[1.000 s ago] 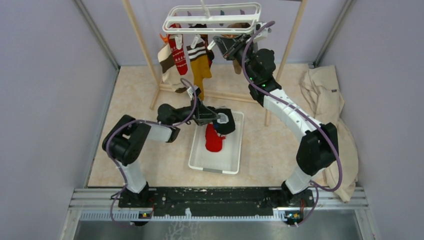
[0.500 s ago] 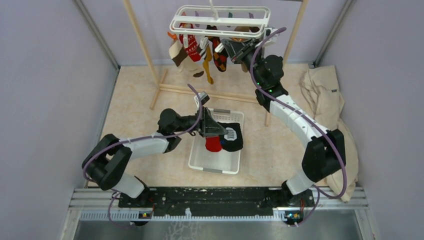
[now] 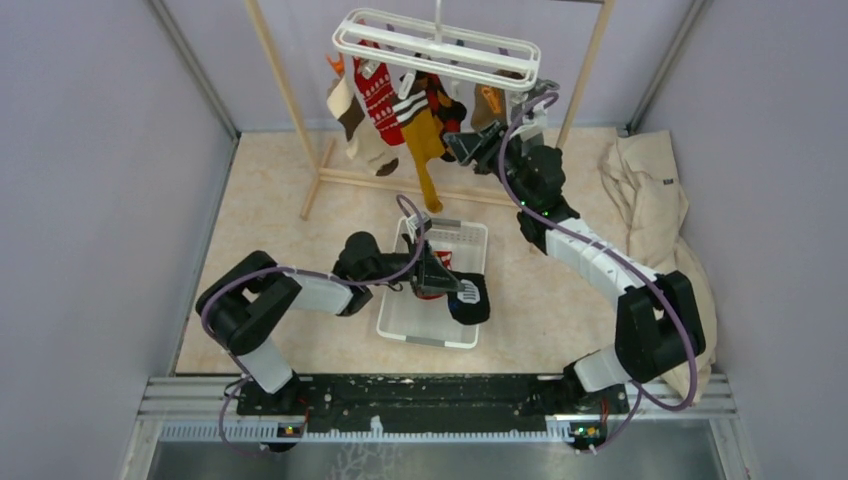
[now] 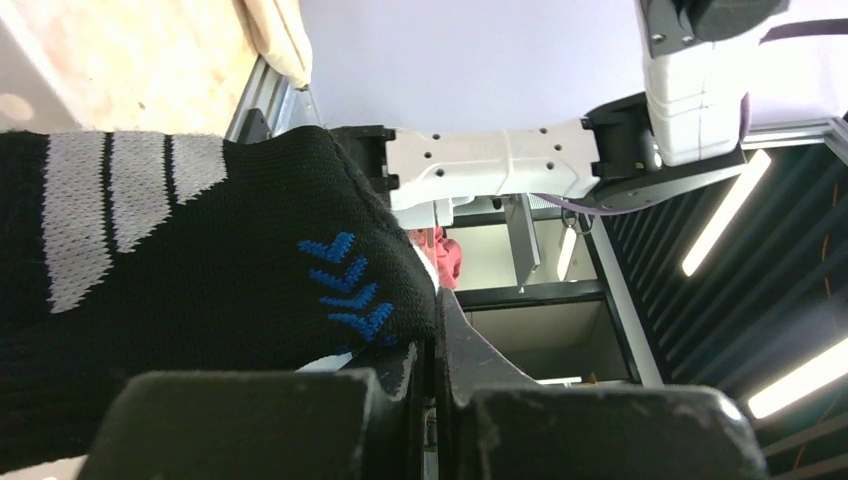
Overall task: Remove the socks clipped to the hanger
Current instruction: Remove the sock from the hanger, then place the sock in the bin.
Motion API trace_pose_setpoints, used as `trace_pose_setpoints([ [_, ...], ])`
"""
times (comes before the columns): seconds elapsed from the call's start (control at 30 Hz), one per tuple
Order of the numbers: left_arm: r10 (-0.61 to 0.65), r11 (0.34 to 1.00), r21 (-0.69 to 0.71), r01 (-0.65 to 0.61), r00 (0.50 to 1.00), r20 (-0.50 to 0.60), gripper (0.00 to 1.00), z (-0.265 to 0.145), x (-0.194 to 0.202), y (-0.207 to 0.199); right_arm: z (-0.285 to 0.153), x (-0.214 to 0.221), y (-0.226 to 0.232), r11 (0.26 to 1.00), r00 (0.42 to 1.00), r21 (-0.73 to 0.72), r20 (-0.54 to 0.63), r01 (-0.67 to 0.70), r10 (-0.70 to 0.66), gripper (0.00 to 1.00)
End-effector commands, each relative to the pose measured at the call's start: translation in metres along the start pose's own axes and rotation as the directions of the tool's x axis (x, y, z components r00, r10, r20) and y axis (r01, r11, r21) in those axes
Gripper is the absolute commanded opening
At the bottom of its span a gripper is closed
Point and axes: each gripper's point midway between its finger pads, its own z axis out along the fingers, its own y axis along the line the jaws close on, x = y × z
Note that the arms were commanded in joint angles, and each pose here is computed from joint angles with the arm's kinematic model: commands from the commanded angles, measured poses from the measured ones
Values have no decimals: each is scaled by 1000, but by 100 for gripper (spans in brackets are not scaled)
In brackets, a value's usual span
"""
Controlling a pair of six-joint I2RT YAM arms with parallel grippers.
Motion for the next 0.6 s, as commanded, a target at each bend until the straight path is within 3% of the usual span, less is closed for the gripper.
trace_pose_setpoints([
  [0.0, 40, 998, 44, -39, 999, -6, 3, 5, 1, 1, -14, -16, 29, 997, 999, -67, 6, 49, -49, 61],
  [0.27, 8, 1000, -9, -9, 1000, -3, 9, 3, 4, 32, -44, -2, 28, 995, 995, -59, -54, 84, -87, 73],
  [0.57, 5, 990, -141, -7, 1000, -17, 30, -6, 13, 78, -95, 21, 20, 997, 990, -13, -117, 77, -78, 77],
])
